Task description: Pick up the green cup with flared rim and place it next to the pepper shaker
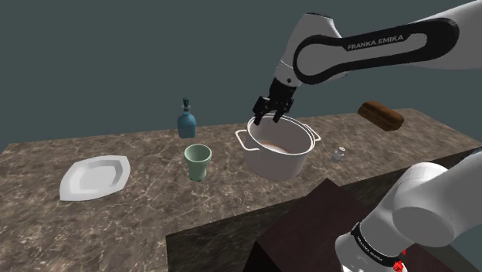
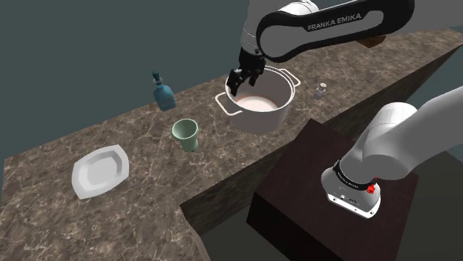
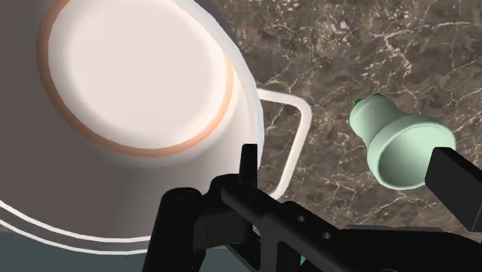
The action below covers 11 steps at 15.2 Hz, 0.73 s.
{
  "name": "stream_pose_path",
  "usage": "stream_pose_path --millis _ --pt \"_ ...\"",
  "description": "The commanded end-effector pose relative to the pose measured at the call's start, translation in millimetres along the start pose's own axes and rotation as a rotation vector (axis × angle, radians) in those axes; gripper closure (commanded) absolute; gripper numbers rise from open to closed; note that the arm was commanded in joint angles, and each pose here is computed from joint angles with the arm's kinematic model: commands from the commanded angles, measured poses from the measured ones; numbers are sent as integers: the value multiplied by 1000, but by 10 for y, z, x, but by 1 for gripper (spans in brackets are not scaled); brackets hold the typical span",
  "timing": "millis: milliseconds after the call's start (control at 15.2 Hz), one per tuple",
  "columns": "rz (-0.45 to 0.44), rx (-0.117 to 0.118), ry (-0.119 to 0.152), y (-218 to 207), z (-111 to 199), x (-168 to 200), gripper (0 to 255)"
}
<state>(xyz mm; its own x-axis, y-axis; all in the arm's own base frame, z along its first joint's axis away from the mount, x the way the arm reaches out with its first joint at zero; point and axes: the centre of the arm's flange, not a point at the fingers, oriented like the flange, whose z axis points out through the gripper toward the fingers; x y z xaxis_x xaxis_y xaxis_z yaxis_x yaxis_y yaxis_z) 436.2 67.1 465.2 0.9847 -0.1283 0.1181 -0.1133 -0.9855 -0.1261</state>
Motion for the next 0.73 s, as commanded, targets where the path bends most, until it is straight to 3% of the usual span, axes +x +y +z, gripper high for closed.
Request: stream_pose_path --millis 0,660 --pt "3 5 -1 -133 216 113 0" --pt "15 27 -11 -668 1266 692 0"
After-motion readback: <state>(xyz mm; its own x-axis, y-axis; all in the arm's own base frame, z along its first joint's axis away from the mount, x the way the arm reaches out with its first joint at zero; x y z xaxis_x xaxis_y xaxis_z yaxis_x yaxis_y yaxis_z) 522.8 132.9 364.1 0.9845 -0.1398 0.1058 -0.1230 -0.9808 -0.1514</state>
